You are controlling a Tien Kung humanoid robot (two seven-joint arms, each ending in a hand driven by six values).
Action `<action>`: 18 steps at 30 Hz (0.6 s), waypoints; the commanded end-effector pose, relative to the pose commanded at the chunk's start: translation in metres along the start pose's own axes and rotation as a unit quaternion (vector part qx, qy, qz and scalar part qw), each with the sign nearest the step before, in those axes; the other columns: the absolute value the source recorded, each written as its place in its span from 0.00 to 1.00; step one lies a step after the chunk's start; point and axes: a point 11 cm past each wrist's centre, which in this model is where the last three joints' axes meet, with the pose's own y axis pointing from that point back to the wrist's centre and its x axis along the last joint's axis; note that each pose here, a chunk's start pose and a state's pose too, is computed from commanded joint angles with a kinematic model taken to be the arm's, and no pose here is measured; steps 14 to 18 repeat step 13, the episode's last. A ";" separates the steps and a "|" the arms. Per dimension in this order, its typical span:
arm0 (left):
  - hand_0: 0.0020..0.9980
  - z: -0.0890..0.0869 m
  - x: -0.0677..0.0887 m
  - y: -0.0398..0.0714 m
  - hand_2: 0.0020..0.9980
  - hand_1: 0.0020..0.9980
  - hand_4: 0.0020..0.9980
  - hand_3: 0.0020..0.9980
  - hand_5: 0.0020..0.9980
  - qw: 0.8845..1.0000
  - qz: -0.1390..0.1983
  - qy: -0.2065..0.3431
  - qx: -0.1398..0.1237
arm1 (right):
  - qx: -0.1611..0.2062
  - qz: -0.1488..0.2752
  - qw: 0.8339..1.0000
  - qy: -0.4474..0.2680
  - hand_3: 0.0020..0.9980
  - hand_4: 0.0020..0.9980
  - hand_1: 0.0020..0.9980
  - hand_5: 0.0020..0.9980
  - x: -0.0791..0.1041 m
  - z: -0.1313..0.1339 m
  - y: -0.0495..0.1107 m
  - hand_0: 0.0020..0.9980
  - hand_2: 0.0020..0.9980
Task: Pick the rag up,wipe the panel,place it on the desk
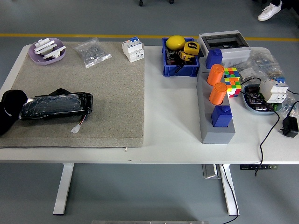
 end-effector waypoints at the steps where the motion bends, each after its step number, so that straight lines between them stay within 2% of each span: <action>1: 0.37 -0.001 -0.002 0.001 0.63 0.63 0.82 0.62 0.26 1.000 -0.002 0.006 0.002 | -0.002 0.000 1.000 0.001 0.68 1.00 0.65 0.50 0.000 0.002 0.000 0.72 0.71; 13: 0.37 -0.006 -0.006 0.010 0.62 0.63 0.82 0.62 0.26 0.998 0.012 0.055 0.016 | -0.012 -0.001 1.000 0.002 0.68 1.00 0.66 0.51 -0.001 0.013 -0.002 0.72 0.71; 18: 0.37 -0.006 -0.006 0.010 0.62 0.63 0.82 0.62 0.26 0.998 0.012 0.055 0.016 | -0.012 -0.001 1.000 0.002 0.68 1.00 0.66 0.51 -0.001 0.013 -0.002 0.72 0.71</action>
